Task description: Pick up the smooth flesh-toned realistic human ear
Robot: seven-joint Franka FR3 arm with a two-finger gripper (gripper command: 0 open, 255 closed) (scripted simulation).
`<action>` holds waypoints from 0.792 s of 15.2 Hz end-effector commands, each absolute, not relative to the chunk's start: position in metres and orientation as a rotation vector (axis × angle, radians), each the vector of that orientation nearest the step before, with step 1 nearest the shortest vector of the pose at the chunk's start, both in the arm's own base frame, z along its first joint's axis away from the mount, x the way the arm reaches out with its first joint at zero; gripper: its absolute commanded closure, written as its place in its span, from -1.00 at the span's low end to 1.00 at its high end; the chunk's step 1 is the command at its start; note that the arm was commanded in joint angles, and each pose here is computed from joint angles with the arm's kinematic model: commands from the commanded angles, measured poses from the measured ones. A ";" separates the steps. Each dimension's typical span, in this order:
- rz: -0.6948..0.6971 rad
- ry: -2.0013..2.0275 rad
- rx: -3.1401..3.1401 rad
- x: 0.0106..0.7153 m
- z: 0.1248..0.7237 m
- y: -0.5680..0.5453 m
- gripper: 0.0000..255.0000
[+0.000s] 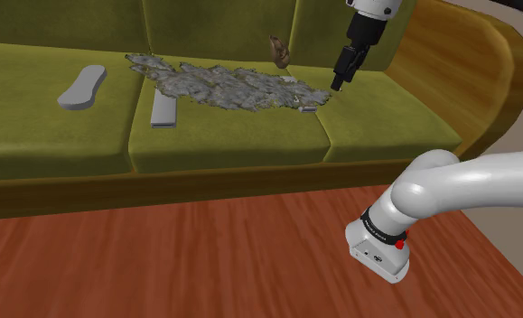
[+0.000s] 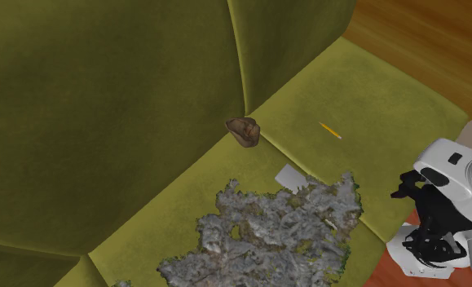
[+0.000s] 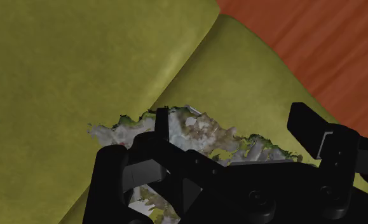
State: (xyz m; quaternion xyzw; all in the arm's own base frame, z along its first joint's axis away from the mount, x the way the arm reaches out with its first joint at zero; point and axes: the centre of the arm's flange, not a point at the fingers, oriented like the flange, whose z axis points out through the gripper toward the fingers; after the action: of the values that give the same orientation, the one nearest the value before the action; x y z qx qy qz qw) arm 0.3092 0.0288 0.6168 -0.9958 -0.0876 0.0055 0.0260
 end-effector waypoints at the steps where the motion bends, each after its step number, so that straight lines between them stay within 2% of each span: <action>1: 0.017 -0.271 -3.078 0.309 0.617 0.029 -1.00; 12: -0.249 -0.184 -3.289 0.418 0.580 0.020 -1.00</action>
State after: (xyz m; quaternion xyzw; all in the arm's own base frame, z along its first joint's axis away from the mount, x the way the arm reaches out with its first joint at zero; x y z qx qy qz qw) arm 0.4065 0.0233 0.5827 -0.9936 -0.0580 -0.0662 -0.0708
